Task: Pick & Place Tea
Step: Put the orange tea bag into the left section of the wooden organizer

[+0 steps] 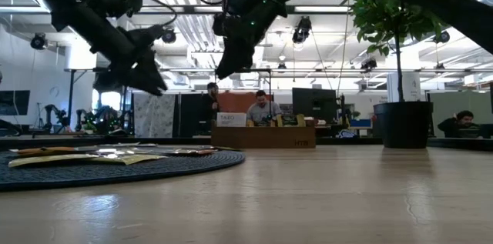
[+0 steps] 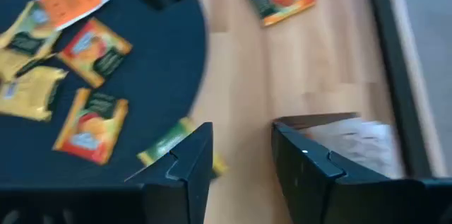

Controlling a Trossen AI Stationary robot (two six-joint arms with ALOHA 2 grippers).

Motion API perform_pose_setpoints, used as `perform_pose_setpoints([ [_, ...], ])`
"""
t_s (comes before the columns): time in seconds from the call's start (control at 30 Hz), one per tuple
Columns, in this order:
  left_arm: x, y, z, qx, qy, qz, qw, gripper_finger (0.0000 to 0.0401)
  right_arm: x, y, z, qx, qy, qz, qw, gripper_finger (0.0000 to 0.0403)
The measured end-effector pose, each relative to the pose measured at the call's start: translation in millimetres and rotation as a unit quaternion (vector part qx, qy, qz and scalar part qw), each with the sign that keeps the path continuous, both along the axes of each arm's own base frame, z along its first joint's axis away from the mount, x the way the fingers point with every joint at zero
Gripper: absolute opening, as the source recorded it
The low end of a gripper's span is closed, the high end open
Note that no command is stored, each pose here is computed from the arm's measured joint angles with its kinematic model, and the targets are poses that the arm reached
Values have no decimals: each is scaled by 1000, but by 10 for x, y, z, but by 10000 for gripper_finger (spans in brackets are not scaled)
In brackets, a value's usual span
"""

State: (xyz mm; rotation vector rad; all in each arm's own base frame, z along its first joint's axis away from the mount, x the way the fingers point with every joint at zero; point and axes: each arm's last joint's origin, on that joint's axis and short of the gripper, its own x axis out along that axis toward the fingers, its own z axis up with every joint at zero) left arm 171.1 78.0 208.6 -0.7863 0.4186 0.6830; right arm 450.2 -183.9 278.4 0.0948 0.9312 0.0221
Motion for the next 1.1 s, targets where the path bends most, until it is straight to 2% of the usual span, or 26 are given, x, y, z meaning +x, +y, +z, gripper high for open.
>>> perform_pose_setpoints([
  [0.17,-16,-10,-27,-33,0,14,999,83,95,262,15,8,1,19,1000,128],
  [0.3,-6,-6,-1,-40,-14,22,999,83,128,358,91,2,-9,26,1000,121],
  [0.87,-9,-7,-12,-40,-13,23,999,83,107,371,192,4,-15,19,1000,101],
  [1.1,-9,-7,-12,-40,-13,23,999,83,62,386,178,10,8,22,1000,98],
])
